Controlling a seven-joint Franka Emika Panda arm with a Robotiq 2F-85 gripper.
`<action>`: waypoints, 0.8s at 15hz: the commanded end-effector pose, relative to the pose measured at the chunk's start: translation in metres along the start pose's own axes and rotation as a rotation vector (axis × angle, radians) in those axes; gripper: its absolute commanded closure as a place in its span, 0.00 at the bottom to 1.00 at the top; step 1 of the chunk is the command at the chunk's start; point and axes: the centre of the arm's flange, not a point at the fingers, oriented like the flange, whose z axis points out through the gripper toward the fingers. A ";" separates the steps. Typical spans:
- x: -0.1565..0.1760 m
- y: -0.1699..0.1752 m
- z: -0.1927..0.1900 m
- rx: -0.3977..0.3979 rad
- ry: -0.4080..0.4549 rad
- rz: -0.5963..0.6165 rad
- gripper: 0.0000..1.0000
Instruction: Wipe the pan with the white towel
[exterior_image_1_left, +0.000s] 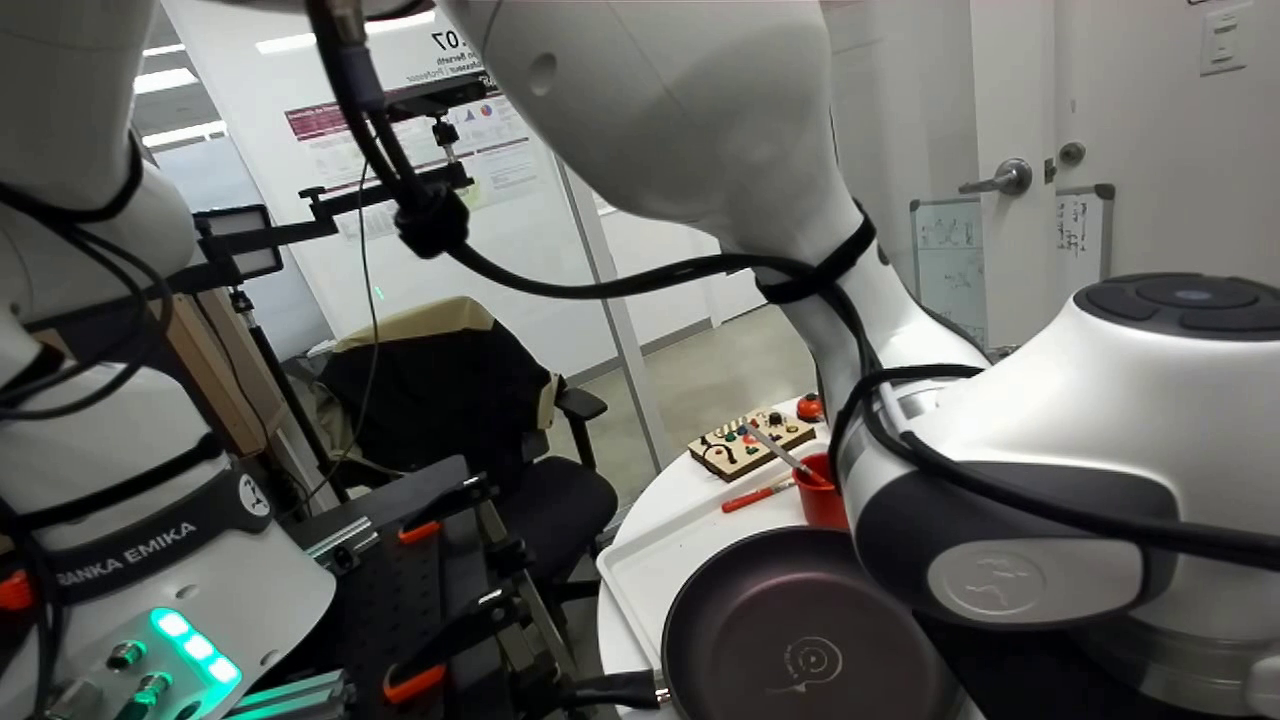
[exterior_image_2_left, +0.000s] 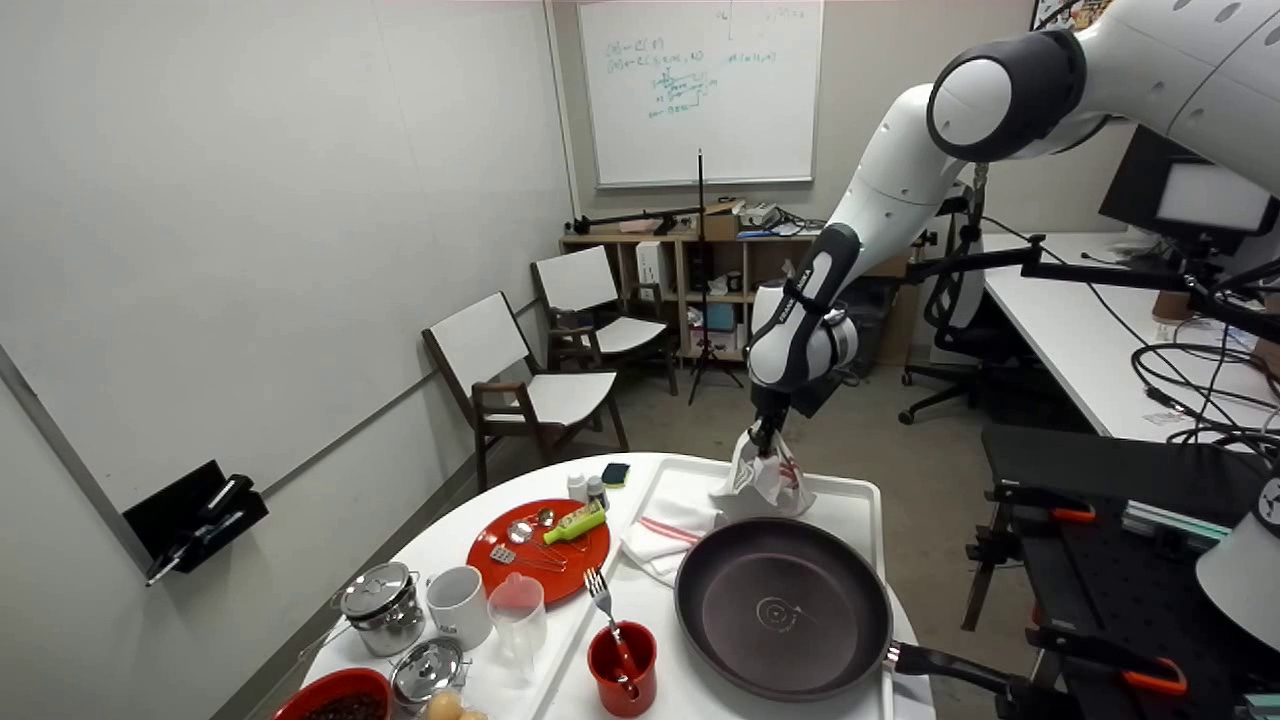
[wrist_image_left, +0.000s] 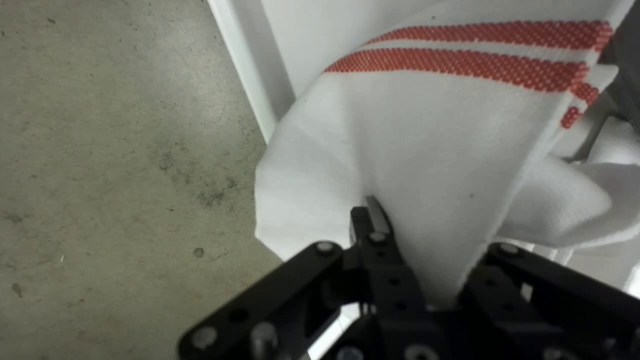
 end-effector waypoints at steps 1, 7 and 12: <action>0.000 0.000 0.000 0.000 0.000 0.000 0.89; 0.000 0.000 0.000 -0.001 0.000 0.000 0.64; -0.001 0.000 0.001 0.008 -0.004 0.003 0.35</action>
